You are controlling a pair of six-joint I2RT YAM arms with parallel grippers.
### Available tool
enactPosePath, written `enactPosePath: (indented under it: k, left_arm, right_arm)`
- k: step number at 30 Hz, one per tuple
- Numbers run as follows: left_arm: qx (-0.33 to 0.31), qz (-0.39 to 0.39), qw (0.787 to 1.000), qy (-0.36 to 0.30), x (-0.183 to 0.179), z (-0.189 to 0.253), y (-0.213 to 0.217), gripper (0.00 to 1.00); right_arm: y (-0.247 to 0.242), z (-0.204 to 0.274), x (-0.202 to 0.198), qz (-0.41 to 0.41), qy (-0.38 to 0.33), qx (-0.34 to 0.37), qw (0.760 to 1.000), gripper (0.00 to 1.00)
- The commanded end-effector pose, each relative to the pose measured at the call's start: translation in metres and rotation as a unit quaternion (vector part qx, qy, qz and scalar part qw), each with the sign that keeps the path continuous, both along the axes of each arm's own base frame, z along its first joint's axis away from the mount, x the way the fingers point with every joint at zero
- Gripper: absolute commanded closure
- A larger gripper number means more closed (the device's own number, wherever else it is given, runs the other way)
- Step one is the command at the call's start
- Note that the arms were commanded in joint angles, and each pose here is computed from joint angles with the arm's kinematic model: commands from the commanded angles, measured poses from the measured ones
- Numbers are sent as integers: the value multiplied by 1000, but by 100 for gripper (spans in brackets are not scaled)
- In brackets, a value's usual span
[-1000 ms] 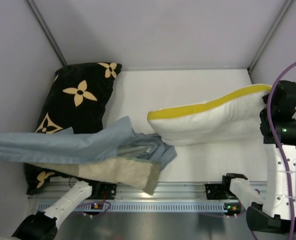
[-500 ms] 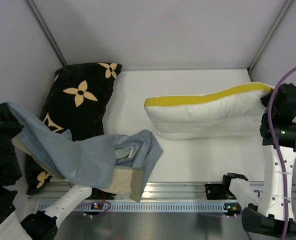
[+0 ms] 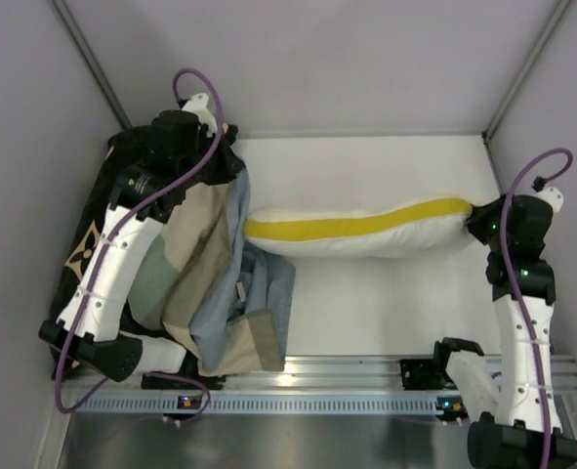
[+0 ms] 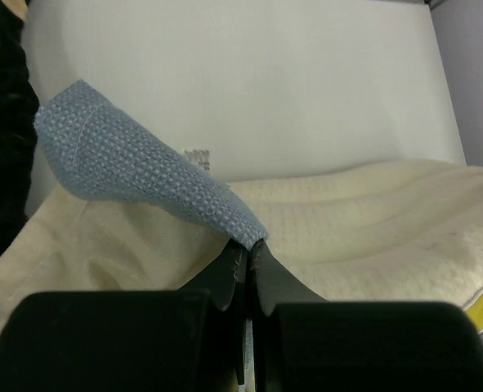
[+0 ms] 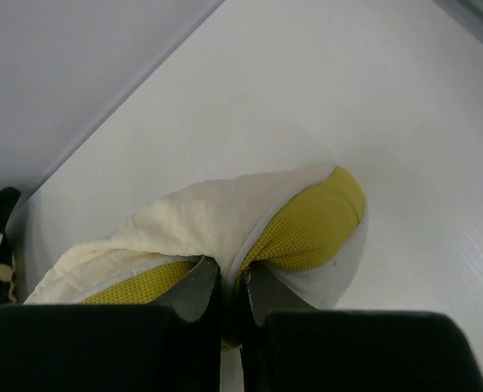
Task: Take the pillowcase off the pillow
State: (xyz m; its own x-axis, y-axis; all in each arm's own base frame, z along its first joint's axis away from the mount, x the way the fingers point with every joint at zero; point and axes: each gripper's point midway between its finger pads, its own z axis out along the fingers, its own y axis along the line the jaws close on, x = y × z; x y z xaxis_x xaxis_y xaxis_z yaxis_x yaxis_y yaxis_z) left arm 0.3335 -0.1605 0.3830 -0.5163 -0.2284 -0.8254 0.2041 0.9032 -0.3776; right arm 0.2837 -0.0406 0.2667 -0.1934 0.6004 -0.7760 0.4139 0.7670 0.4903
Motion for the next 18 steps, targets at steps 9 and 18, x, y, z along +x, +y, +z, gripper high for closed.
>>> enactPosePath:
  k: [9, 18]
  left_arm:
    - [-28, -24, 994, 106, 38, -76, -40, 100]
    - [-7, -47, 983, 178, 115, -144, -80, 100]
  right_arm:
    - [78, -87, -37, 163, 43, 131, 977, 93]
    - [98, -133, -59, 218, 97, 159, 958, 51]
